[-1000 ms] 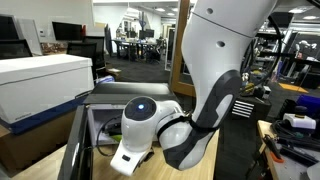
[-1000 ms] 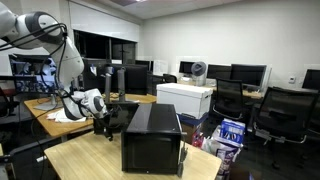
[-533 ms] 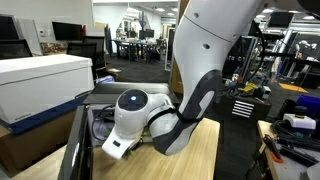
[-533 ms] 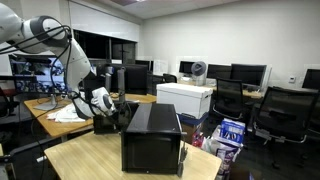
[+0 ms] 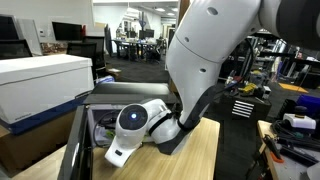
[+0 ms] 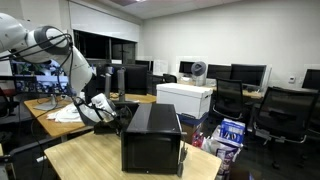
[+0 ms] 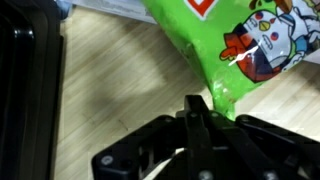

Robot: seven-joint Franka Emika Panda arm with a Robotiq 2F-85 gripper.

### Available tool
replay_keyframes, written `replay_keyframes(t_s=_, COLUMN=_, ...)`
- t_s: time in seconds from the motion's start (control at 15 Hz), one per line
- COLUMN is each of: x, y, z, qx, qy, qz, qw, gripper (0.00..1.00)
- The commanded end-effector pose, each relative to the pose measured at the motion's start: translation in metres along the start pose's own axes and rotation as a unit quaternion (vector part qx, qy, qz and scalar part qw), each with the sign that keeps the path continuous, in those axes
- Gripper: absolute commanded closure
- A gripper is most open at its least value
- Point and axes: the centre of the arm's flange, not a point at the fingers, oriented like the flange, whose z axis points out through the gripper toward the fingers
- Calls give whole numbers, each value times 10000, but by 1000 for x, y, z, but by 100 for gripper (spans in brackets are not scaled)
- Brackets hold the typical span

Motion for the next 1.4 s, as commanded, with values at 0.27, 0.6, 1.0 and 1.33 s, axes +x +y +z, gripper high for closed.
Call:
replay_keyframes(t_s=0.27, x=-3, y=13, z=2, qx=-153, qy=-1293, qz=177, qw=9913, gripper=99)
replay_keyframes(t_s=0.6, x=6, y=5, z=9, qx=262, qy=-1330, qz=226, qw=9905, gripper=99)
replay_keyframes(t_s=1.0, x=6, y=-2, z=20, qx=728, qy=-1314, qz=475, qw=9875, gripper=99)
replay_keyframes(t_s=1.33, x=-22, y=6, z=26, qx=710, qy=-1693, qz=598, qw=9812, gripper=99)
